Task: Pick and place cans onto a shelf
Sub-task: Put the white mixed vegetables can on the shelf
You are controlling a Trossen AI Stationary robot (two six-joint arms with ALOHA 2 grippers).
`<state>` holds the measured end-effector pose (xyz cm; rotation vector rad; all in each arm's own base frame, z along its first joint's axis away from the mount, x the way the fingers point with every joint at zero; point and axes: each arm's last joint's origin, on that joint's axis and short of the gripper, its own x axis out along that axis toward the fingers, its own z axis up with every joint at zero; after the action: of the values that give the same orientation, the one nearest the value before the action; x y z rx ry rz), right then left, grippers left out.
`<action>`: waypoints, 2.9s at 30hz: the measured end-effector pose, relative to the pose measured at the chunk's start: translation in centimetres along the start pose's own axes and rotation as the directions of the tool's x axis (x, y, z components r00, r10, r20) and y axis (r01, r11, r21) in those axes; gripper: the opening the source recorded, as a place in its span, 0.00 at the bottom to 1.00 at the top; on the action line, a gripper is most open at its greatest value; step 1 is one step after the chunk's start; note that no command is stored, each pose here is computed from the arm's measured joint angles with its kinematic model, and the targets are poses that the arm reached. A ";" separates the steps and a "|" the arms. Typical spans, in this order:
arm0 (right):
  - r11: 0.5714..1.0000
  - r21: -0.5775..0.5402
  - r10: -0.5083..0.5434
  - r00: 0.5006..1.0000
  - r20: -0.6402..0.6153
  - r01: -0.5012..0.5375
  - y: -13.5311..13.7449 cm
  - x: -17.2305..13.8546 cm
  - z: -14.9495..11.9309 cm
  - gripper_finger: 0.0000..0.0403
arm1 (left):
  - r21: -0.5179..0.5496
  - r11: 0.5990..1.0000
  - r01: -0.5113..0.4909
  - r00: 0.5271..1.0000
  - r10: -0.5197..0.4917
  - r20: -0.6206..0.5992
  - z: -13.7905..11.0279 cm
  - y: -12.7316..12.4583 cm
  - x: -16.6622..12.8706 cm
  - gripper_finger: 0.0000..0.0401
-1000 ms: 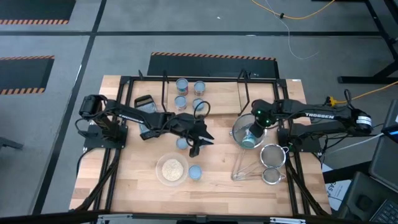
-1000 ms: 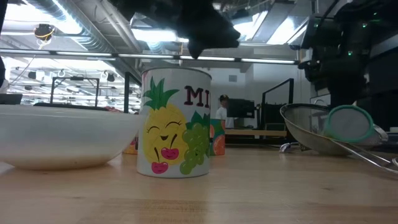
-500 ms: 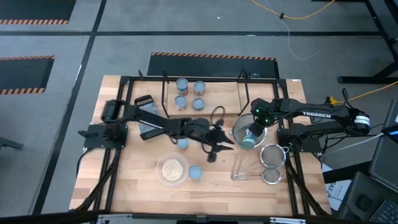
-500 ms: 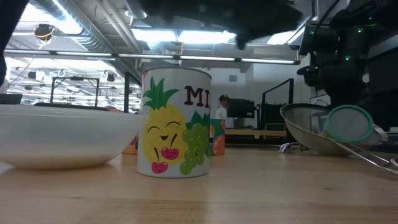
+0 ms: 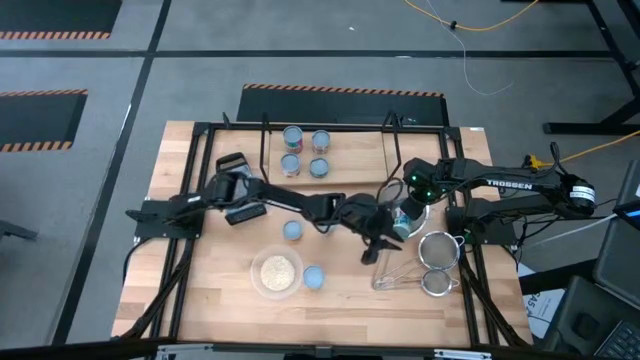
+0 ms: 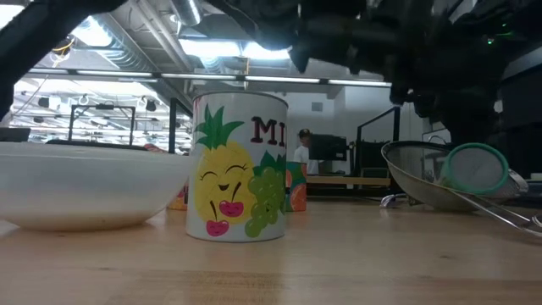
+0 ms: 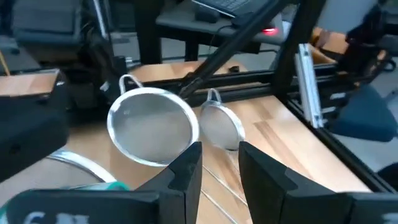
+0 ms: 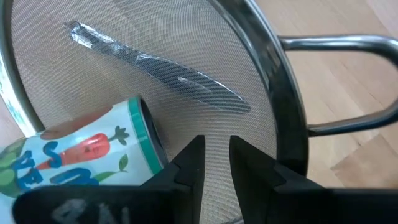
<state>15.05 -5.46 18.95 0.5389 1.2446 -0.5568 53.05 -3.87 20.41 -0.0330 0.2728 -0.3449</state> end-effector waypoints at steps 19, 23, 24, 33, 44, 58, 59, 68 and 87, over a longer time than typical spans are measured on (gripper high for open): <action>1.000 0.007 -0.025 1.000 0.002 0.024 0.0 0.1 0.1 0.19 | 0.124 0.982 -0.140 0.979 0.156 -0.130 -2.6 0.7 0.8 0.24; 1.000 0.005 -0.028 0.999 -0.027 0.028 0.0 0.6 0.2 0.19 | 0.118 0.982 -0.149 0.971 0.167 -0.169 -4.2 0.9 1.3 0.24; 1.000 0.004 -0.025 0.999 -0.038 0.025 0.1 0.8 0.2 0.19 | 0.118 0.981 -0.155 0.972 0.173 -0.157 -4.5 1.2 1.6 0.24; 0.999 -0.023 0.034 0.996 -0.086 -0.036 0.4 1.3 0.4 0.19 | 0.115 0.966 -0.232 0.953 0.250 -0.169 -5.1 2.5 1.4 0.24; 0.990 -0.040 0.133 0.987 -0.095 -0.137 0.6 1.0 0.3 0.19 | 0.119 0.955 -0.271 0.937 0.290 -0.196 -5.3 2.9 1.2 0.24; 0.961 -0.044 0.277 0.958 0.071 -0.274 1.2 -3.2 1.3 0.19 | 0.125 0.948 -0.293 0.922 0.315 -0.224 -5.7 2.9 1.1 0.24; 0.956 -0.042 0.294 0.953 0.071 -0.291 1.2 -3.3 1.3 0.19 | 0.131 0.941 -0.312 0.918 0.334 -0.213 -5.6 3.0 1.1 0.24; 0.926 -0.032 0.377 0.926 0.027 -0.376 1.8 -3.4 1.0 0.19 | 0.144 0.904 -0.402 0.883 0.424 -0.199 -5.3 4.0 0.8 0.24; 0.932 -0.092 0.357 0.931 0.069 -0.351 1.9 -3.6 1.2 0.19 | 0.143 0.907 -0.396 0.885 0.419 -0.206 -5.4 4.0 0.8 0.24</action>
<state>16.35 -4.51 22.82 0.6497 1.0513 -0.2219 53.61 -0.27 14.73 0.1609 0.4856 0.0621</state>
